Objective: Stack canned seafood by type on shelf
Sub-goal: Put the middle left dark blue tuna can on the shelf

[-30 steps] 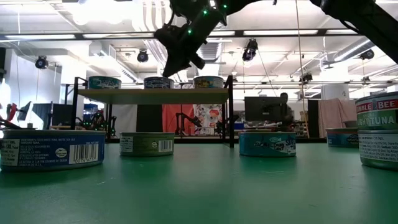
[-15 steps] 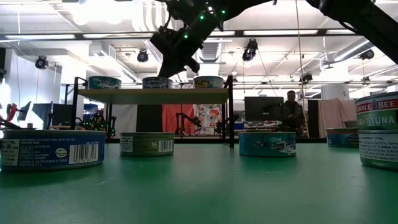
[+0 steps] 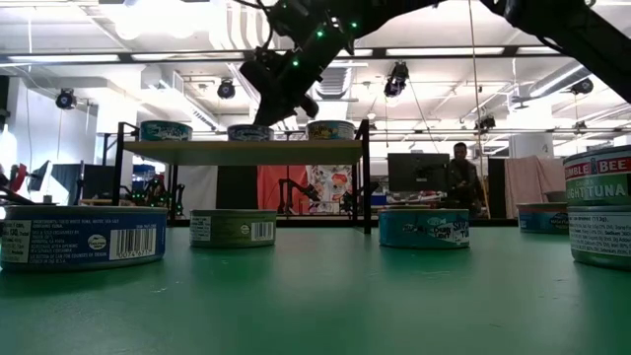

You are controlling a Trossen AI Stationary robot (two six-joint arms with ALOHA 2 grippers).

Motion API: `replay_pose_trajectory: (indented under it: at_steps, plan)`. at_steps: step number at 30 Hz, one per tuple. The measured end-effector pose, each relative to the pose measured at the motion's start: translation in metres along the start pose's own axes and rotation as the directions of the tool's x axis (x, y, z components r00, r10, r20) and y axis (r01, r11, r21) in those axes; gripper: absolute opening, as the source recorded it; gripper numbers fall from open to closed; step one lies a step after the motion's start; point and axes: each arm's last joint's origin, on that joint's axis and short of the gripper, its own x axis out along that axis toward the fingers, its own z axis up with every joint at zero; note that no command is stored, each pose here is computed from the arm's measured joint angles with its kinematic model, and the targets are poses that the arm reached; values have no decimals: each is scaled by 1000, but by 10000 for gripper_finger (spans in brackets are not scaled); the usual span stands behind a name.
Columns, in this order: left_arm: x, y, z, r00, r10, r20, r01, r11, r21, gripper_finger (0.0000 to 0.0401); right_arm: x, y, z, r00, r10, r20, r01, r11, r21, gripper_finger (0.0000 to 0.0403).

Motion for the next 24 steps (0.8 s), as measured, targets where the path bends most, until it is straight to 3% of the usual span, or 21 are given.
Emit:
replay_pose_trajectory:
  at_steps: [24]
  plan:
    - [1, 0, 0, 1000, 4, -2, -4, 1000, 0, 187, 6, -22, -1, 997, -68, 31, 62, 986, 158, 9]
